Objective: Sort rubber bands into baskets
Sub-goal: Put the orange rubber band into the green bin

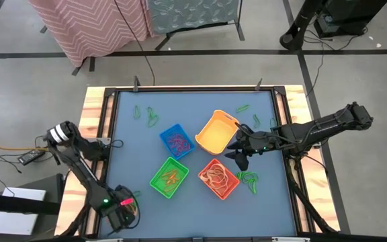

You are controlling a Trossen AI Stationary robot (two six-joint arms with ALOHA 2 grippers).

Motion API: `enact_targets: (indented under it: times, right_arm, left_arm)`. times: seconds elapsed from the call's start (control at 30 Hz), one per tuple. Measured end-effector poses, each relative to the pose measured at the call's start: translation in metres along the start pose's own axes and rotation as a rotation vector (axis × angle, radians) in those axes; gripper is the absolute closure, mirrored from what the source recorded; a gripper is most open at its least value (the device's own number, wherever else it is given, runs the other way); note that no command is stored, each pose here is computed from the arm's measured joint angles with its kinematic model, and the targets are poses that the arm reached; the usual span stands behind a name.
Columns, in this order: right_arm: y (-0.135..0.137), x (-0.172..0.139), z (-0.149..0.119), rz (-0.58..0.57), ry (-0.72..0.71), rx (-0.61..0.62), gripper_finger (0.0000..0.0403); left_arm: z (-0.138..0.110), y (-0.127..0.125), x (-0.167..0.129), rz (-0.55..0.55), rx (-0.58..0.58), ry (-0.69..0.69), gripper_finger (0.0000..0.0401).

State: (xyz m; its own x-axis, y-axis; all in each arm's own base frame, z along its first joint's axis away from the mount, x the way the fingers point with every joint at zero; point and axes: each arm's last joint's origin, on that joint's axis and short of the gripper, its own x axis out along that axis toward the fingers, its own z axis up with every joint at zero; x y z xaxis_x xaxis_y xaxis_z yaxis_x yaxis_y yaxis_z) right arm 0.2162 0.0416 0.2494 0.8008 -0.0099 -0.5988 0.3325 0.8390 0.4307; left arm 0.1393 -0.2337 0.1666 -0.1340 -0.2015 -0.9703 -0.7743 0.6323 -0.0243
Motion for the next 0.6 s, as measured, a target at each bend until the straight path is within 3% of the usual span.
enact_targets:
  times: [0.37,0.6]
  right_arm:
    - [0.000,0.000,0.001,-0.009,-0.018,0.002,0.0187]
    - [0.001,0.000,0.002,-0.003,-0.025,0.004,0.0187]
  left_arm:
    - [-0.009,0.014,-0.096,-0.208,0.004,-0.234,0.0400]
    - [0.005,0.025,-0.140,-0.289,0.037,-0.341,0.0400]
